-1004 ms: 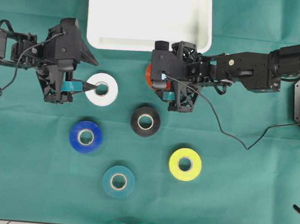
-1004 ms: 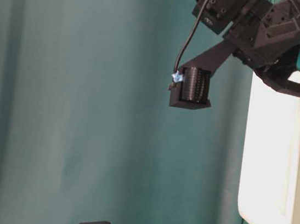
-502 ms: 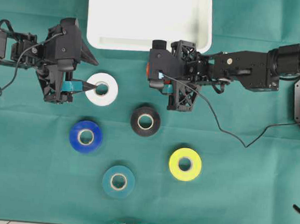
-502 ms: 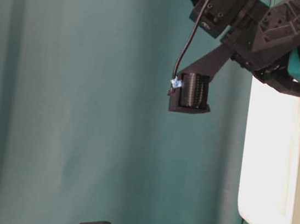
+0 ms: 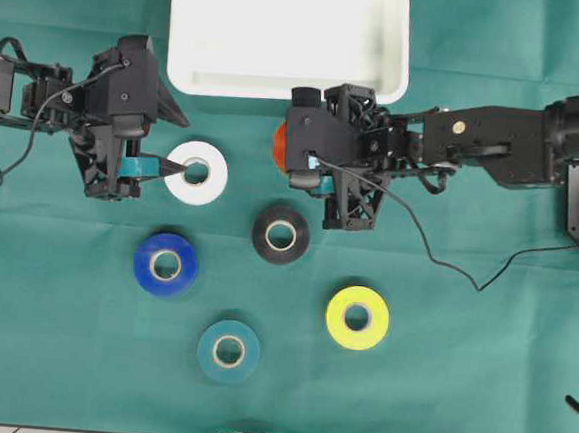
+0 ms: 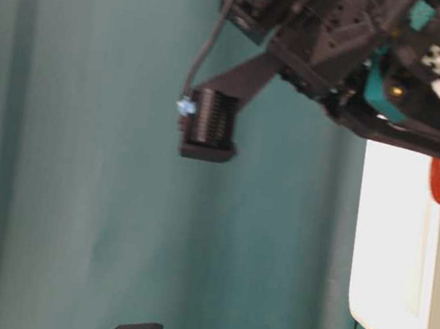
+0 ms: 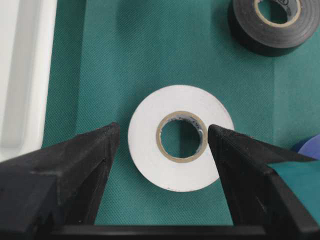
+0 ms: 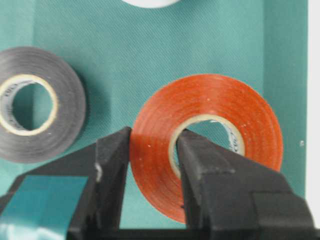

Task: Put the tape alternately from left to right into the white case.
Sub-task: 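Lower right gripper and grasp the orange tape roll, then lift the orange tape and carry it into the white tray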

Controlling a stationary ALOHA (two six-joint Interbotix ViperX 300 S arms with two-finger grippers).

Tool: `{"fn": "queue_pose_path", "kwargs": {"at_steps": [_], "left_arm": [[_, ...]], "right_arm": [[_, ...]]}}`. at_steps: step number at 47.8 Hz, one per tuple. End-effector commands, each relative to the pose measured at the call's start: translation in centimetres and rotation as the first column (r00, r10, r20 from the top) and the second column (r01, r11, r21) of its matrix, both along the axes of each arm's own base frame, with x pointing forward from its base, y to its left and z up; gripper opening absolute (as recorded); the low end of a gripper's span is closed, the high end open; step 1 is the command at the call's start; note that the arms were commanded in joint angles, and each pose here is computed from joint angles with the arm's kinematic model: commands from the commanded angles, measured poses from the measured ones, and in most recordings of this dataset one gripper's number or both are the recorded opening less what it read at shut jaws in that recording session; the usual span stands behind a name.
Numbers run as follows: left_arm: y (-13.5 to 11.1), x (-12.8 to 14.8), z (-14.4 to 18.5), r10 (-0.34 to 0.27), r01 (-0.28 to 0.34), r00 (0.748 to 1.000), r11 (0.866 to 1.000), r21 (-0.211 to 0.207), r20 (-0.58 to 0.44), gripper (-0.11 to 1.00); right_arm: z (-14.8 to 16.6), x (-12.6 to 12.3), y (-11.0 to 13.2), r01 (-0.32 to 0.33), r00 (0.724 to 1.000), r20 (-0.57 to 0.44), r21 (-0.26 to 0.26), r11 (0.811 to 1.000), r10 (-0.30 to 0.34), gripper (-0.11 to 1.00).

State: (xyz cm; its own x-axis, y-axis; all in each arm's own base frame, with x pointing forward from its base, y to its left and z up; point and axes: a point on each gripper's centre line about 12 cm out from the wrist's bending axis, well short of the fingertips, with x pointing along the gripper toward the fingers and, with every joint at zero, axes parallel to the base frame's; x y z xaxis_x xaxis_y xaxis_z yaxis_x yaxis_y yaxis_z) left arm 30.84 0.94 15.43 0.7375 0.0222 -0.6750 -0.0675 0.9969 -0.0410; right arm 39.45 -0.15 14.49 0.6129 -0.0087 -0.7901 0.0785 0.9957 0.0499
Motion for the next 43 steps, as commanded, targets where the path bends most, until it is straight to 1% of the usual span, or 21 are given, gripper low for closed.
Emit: {"fn": "queue_pose_path", "kwargs": {"at_steps": [1,16,21,30,43], "left_arm": [[0.1,0.6,1.1,0.004,-0.004,0.999,1.0,-0.001,0.034,0.92],[0.1,0.6,1.0,0.004,-0.003,0.999,1.0,-0.001,0.032,0.92],[0.1,0.6,1.0,0.004,-0.003,0.999,1.0,-0.001,0.032,0.92],[0.1,0.7,1.1,0.004,-0.003,0.999,1.0,-0.001,0.034,0.92],[0.1,0.7,1.2,0.004,-0.003,0.999,1.0,-0.001,0.037,0.92]], "right_arm": [[2.6,0.4,0.1,-0.003,0.998,0.063,-0.001,1.0,0.003,0.29],[2.8,0.5,0.1,-0.003,0.998,0.071,0.0,1.0,0.003,0.29],[2.8,0.5,-0.2,-0.004,0.997,0.072,-0.012,1.0,0.005,0.29],[3.3,0.8,-2.3,0.022,0.995,0.099,-0.046,0.999,-0.017,0.29],[4.3,1.4,-6.6,0.101,0.985,0.147,-0.084,0.991,-0.088,0.29]]}}
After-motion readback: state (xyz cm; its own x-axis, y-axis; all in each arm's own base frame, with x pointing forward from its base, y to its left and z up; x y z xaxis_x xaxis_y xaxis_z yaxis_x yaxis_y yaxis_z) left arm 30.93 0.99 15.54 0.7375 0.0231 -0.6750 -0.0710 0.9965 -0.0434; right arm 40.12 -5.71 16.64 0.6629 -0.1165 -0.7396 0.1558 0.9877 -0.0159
